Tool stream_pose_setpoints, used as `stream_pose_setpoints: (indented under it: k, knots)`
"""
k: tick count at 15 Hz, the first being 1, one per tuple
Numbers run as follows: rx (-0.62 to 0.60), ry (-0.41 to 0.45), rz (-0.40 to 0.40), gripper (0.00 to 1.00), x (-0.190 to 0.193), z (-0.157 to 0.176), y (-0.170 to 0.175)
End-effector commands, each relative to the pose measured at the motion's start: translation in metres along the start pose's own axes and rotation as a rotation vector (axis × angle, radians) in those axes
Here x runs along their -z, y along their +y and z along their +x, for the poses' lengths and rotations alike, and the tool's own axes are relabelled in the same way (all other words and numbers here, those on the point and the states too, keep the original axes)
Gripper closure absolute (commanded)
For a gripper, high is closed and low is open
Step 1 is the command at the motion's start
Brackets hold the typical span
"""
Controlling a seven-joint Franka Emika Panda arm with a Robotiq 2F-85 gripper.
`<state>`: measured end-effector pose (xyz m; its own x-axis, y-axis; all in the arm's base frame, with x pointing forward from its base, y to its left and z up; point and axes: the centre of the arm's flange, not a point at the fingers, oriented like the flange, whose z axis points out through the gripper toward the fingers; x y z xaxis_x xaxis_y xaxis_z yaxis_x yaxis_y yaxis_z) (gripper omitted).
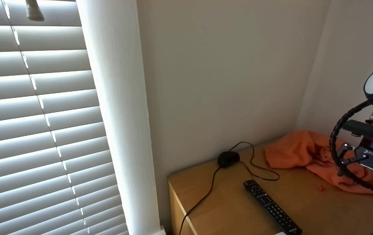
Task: Turn over the dice on the table
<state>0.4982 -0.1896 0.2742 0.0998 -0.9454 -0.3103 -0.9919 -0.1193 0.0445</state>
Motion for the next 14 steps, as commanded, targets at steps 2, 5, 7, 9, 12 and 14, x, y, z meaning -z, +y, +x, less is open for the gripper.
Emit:
stream_pose_setpoints:
  k: [2,5,7,9,12,14]
  knots:
    - [-0.131,-0.088,0.037,0.00,-0.021,0.052,-0.019]
    - [-0.184,-0.120,0.060,0.00,-0.030,0.072,-0.023]
    - [-0.206,-0.149,0.083,0.00,-0.036,0.084,-0.028]
    - [-0.216,-0.173,0.092,0.00,-0.042,0.093,-0.033]
    - [-0.229,-0.194,0.090,0.00,-0.049,0.105,-0.039]
    - [-0.233,-0.209,0.085,0.00,-0.054,0.111,-0.041]
